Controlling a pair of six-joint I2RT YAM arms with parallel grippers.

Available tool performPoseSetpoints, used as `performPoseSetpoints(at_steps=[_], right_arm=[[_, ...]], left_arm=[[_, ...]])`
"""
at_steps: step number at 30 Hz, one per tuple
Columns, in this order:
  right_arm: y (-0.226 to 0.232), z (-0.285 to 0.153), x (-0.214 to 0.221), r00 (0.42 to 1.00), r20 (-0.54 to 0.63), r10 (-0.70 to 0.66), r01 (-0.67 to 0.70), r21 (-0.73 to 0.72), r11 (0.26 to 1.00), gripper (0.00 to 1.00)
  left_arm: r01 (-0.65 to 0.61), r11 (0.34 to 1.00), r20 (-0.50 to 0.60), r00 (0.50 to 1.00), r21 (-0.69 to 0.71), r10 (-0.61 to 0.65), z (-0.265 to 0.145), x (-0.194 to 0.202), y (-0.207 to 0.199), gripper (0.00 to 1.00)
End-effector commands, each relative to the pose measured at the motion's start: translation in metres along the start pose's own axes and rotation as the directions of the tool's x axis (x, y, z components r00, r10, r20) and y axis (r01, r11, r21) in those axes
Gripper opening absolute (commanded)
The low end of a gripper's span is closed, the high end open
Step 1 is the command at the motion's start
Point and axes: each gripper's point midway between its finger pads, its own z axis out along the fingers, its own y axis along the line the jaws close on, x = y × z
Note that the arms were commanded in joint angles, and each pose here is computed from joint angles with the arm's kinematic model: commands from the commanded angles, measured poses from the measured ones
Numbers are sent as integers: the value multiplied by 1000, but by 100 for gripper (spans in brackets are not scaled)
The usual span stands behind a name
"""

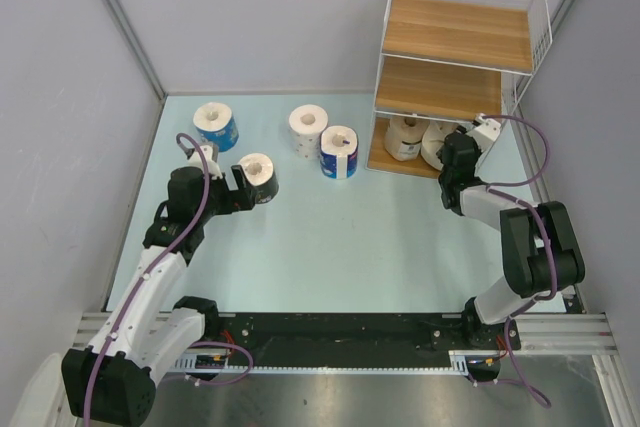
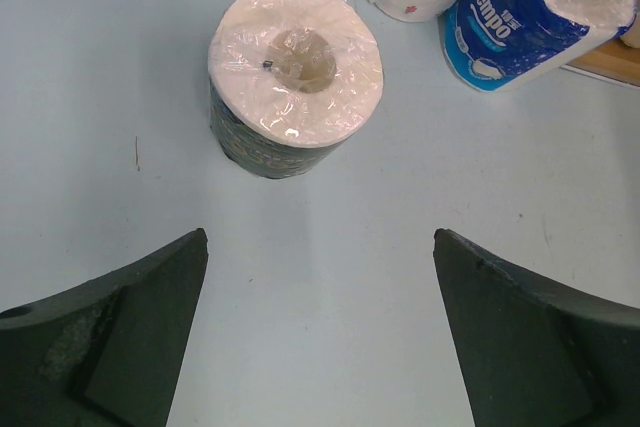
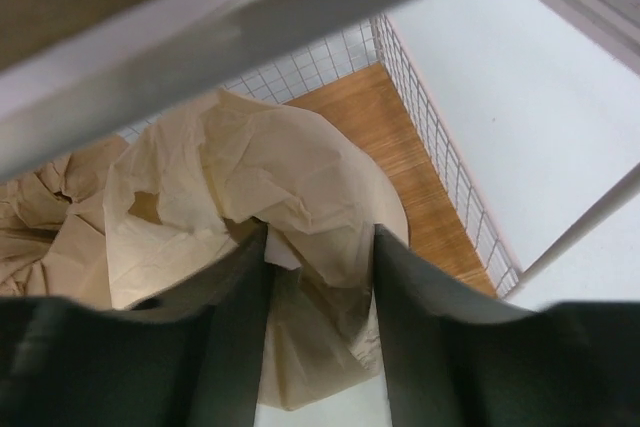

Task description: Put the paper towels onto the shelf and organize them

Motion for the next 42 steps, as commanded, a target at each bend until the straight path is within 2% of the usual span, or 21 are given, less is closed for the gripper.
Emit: performPoseSetpoints(at_steps=[1,3,6,16,24,28,31,34,42], right_arm=[[9,0,-24,997,66,51,-49,-30,998,55],[8,-1,-27,997,68,48,-47,-25,999,64],[8,-4,-30,997,69,37,-35,-30,999,69],[10,-19,-45,997,69,34,-30,-64,998,71],[18,-66,-50,998,46,37,-28,-171,985,72],[25,-92,-33,1000,5,-5,6,-227,974,72],[50,-120,-19,998,-22,-53,43,-322,946,72],[86,-152,-2,992,-22,-127,104,-449,888,72],[174,-222,50,964,-56,-261,148,-701,697,72]], left_arm=[[6,1000,47,999,15,-6,-3,-13,-3,100],[8,1000,47,999,15,-8,-3,-13,-3,100],[7,1000,47,999,21,-8,-3,-13,-4,100],[5,1000,49,999,20,-6,-4,-14,-4,100],[6,1000,46,999,24,-8,-2,-14,-5,100],[5,1000,46,999,24,-6,-2,-14,-5,100],[5,1000,49,999,20,-6,-2,-15,-4,100],[5,1000,51,999,19,-6,-2,-15,-4,100],[4,1000,50,999,26,-6,-2,-15,-5,100]])
